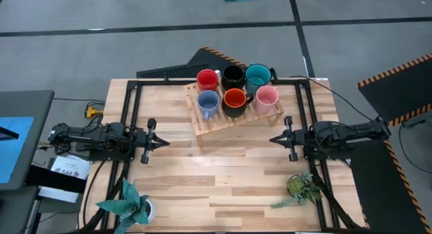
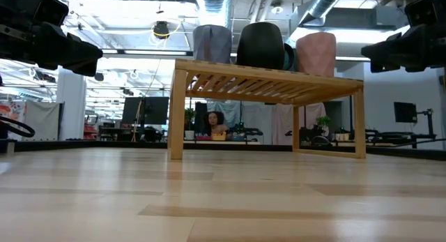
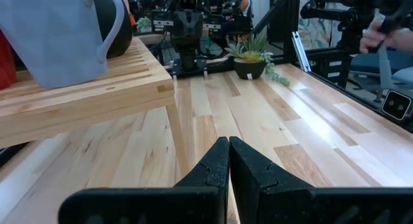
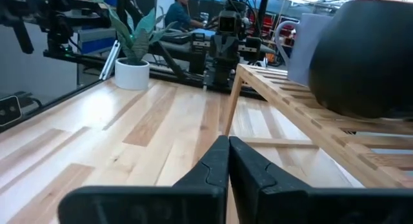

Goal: Place coffee mugs
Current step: Return to Home Position

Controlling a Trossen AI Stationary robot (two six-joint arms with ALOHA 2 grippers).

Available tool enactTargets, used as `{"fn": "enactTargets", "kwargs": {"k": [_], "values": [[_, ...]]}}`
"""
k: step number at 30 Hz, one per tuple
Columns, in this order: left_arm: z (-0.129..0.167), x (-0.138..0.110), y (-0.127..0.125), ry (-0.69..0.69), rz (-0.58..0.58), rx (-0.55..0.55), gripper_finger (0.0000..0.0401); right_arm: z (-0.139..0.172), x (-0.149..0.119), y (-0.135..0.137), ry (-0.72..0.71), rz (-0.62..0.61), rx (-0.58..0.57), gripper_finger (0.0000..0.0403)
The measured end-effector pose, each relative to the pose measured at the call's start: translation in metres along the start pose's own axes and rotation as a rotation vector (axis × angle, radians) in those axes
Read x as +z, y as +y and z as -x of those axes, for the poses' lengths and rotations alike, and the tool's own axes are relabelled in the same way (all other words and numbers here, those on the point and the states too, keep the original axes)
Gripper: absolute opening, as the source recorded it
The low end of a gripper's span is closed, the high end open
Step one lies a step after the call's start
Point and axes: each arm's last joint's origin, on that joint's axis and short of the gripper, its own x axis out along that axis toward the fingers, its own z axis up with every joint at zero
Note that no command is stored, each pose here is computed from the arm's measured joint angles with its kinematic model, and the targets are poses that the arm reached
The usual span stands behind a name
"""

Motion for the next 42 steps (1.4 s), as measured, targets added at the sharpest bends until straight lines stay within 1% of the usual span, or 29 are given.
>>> {"fn": "enactTargets", "kwargs": {"k": [4, 12, 42], "values": [[0.0000, 0.0000, 0.0000, 0.000, 0.000, 0.000, 0.0000, 0.0000, 0.0000, 0.0000, 0.000, -0.005, 0.000, 0.0049], [0.0000, 0.0000, 0.0000, 0.000, 0.000, 0.000, 0.0000, 0.0000, -0.0002, 0.0001, 0.000, -0.064, 0.001, 0.0053], [0.0000, 0.0000, 0.0000, 0.000, 0.000, 0.000, 0.0000, 0.0000, -0.0005, 0.0002, 0.001, -0.060, 0.001, 0.0054]]}}
